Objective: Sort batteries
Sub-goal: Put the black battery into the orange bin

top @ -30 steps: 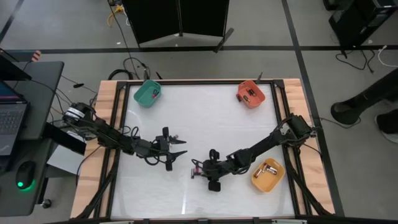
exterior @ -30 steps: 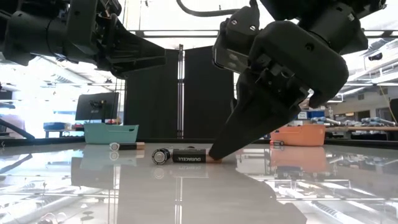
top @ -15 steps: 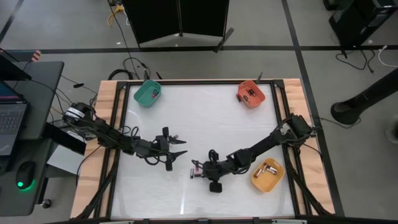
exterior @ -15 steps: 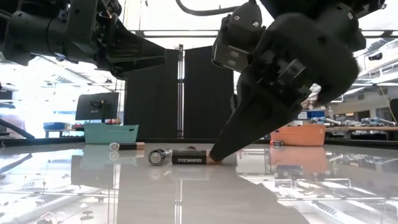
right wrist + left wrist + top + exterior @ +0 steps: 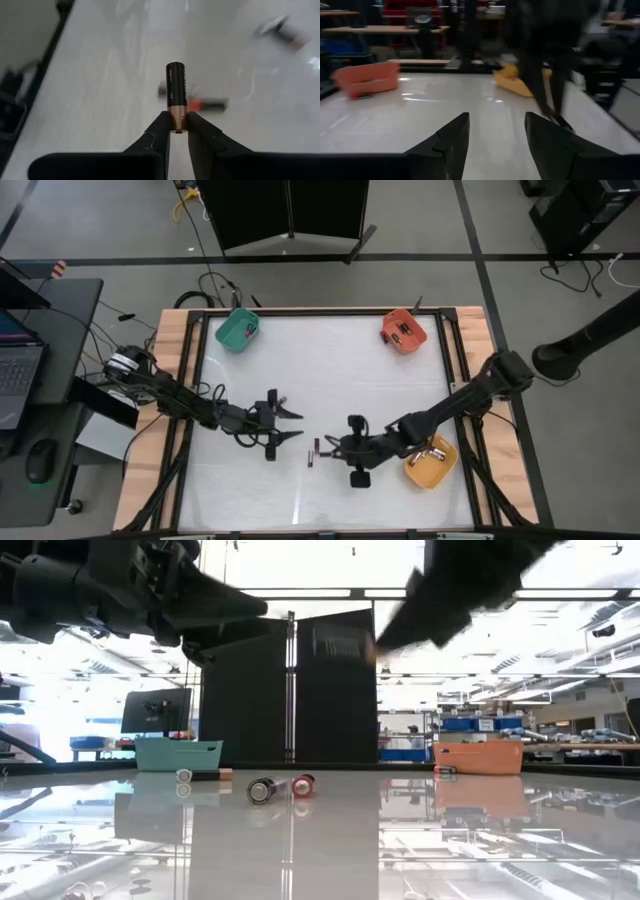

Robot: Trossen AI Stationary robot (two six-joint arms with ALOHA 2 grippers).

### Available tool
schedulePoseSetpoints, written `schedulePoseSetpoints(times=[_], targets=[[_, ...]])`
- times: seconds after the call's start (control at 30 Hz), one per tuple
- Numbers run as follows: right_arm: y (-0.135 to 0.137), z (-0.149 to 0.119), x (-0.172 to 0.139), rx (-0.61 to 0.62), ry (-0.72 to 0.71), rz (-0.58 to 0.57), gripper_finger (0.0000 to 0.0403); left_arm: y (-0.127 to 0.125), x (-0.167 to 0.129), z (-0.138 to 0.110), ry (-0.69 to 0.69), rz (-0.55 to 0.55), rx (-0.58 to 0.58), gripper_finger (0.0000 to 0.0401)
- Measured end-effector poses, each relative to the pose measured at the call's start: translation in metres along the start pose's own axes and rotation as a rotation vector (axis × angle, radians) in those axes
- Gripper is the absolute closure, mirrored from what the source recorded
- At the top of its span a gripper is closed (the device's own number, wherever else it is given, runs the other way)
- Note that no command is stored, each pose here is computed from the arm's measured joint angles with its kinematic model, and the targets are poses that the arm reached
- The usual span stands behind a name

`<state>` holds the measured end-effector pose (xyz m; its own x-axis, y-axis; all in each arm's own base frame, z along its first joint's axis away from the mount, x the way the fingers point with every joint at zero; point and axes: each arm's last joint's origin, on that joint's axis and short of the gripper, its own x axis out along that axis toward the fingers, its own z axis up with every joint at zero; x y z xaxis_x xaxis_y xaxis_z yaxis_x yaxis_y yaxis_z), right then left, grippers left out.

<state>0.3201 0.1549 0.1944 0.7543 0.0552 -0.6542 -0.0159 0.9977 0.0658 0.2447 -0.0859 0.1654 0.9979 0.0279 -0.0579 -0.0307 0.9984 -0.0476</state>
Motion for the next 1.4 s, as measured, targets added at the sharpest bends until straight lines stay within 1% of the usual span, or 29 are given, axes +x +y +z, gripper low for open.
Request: schedulePoseSetpoints(times=[0.13,0.27,0.37,0.5,0.6,0.7,0.93,1.03,1.17,1.4], targets=[[-0.004,0.014,-0.019,-0.014,-0.085,-0.046,0.0348,-0.013,0.012,0.004,-0.011,-0.051,0.01,0.0195],[-0.007,0.019,-0.026,-0.033,-0.112,-0.075,0.0348,-0.024,0.026,0.009,-0.025,-0.071,0.004,0.0172],[-0.009,0.02,-0.026,-0.035,-0.115,-0.086,0.0348,-0.032,0.037,0.012,-0.01,-0.102,-0.011,0.0151],[-0.011,0.02,-0.025,-0.033,-0.112,-0.093,0.0348,-0.04,0.054,0.015,0.05,-0.119,-0.014,0.0134],[-0.012,0.02,-0.025,-0.034,-0.112,-0.104,0.0348,-0.045,0.063,0.014,0.131,-0.11,0.016,0.0135],[-0.012,0.019,-0.025,-0.037,-0.107,-0.112,0.0348,-0.047,0.068,0.018,0.161,-0.105,0.029,0.0152],[-0.012,0.019,-0.026,-0.038,-0.105,-0.112,0.0348,-0.048,0.07,0.022,0.142,-0.096,0.012,0.0227],[-0.012,0.019,-0.026,-0.038,-0.105,-0.111,0.0348,-0.048,0.07,0.023,0.14,-0.094,-0.011,0.0252],[-0.012,0.019,-0.026,-0.04,-0.104,-0.11,0.0348,-0.048,0.07,0.023,0.137,-0.093,-0.021,0.0271],[-0.012,0.019,-0.026,-0.043,-0.099,-0.113,0.0348,-0.047,0.071,0.024,0.129,-0.09,-0.079,0.0285]])
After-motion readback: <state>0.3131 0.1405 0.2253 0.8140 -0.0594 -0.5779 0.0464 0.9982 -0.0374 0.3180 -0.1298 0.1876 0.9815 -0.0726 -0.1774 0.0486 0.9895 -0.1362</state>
